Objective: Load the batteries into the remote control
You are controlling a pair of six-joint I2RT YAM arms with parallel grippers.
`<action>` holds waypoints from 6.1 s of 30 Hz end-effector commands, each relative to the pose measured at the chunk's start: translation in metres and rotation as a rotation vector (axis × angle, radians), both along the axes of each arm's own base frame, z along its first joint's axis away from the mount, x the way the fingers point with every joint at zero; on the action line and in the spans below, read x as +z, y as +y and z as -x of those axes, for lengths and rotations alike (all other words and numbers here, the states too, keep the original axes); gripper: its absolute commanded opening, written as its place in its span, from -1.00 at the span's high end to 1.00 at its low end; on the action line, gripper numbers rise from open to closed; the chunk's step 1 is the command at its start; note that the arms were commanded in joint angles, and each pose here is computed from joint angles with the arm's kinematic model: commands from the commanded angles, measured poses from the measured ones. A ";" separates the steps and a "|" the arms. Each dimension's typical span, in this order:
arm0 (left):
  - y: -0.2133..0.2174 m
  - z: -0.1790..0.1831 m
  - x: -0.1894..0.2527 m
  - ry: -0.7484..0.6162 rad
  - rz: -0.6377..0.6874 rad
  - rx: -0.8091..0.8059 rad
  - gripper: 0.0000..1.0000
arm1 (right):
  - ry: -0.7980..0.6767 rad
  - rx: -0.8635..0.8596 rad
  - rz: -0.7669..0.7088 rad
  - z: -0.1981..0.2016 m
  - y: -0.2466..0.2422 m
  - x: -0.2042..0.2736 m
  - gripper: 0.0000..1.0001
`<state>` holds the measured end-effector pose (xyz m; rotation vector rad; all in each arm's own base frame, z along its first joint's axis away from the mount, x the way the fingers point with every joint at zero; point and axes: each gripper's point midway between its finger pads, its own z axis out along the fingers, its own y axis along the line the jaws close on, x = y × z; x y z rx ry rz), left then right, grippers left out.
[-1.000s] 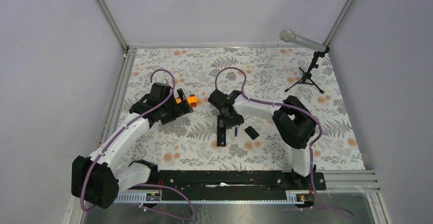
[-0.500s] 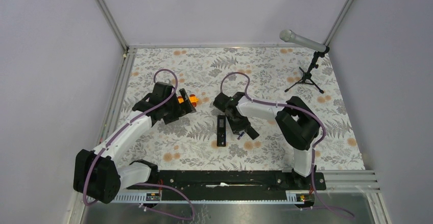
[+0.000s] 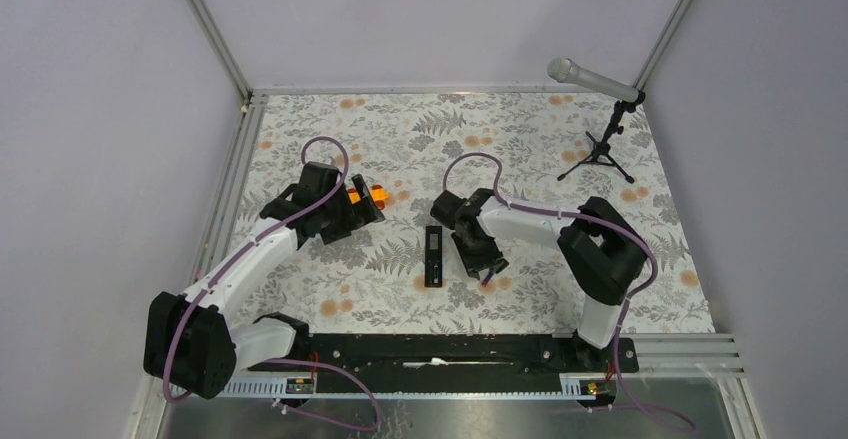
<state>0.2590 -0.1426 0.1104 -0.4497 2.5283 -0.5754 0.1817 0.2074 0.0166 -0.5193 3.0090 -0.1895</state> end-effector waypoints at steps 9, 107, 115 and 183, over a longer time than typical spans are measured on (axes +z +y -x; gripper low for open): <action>-0.004 -0.008 0.003 -0.023 0.024 0.001 -0.97 | -0.056 -0.165 -0.149 0.021 -0.006 0.026 0.06; -0.131 0.006 -0.009 0.039 0.587 -0.341 1.00 | -0.035 -0.161 -0.718 -0.018 0.147 0.074 -0.17; -0.105 -0.019 -0.011 -0.033 0.426 -0.288 1.00 | -0.200 -0.352 -0.439 -0.024 0.065 0.081 -0.40; -0.145 -0.022 0.097 -0.296 0.667 -0.449 1.00 | -0.568 -0.290 -0.980 -0.078 0.089 0.217 0.75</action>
